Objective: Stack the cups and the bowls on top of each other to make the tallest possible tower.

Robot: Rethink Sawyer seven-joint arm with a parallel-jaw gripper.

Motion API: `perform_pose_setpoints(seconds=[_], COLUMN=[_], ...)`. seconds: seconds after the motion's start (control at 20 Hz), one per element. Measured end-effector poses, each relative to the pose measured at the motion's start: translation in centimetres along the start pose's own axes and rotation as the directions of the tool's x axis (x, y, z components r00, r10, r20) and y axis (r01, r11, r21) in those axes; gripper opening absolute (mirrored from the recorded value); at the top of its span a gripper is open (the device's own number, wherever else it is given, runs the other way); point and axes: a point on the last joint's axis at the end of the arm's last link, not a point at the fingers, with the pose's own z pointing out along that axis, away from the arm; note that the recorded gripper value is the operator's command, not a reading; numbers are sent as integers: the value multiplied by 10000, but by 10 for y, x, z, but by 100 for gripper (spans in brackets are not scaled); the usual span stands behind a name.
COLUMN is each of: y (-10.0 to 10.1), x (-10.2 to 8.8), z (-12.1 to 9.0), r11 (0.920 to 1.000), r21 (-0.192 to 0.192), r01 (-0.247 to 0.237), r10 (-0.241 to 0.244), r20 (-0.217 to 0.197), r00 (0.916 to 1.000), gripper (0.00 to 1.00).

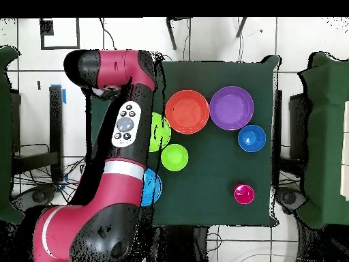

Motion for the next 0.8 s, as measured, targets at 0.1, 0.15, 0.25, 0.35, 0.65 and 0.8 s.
perform_pose_setpoints(seconds=[0.1,0.15,0.25,0.35,0.65,0.8], y=[0,0,-1,-1,-1,0], x=[0,0,0,0,2,3], z=[5,6,8,12,19,18], r11=[10000,10000,9999,9998,9998,9999], r21=[77,94,134,186,212,172], r01=[25,25,27,30,8,-17], r10=[-26,-26,-27,-31,-7,19], r20=[56,55,51,46,-63,-116], r00=[10000,10000,10000,10000,10000,9999], gripper=[0,0,0,0,0,0])
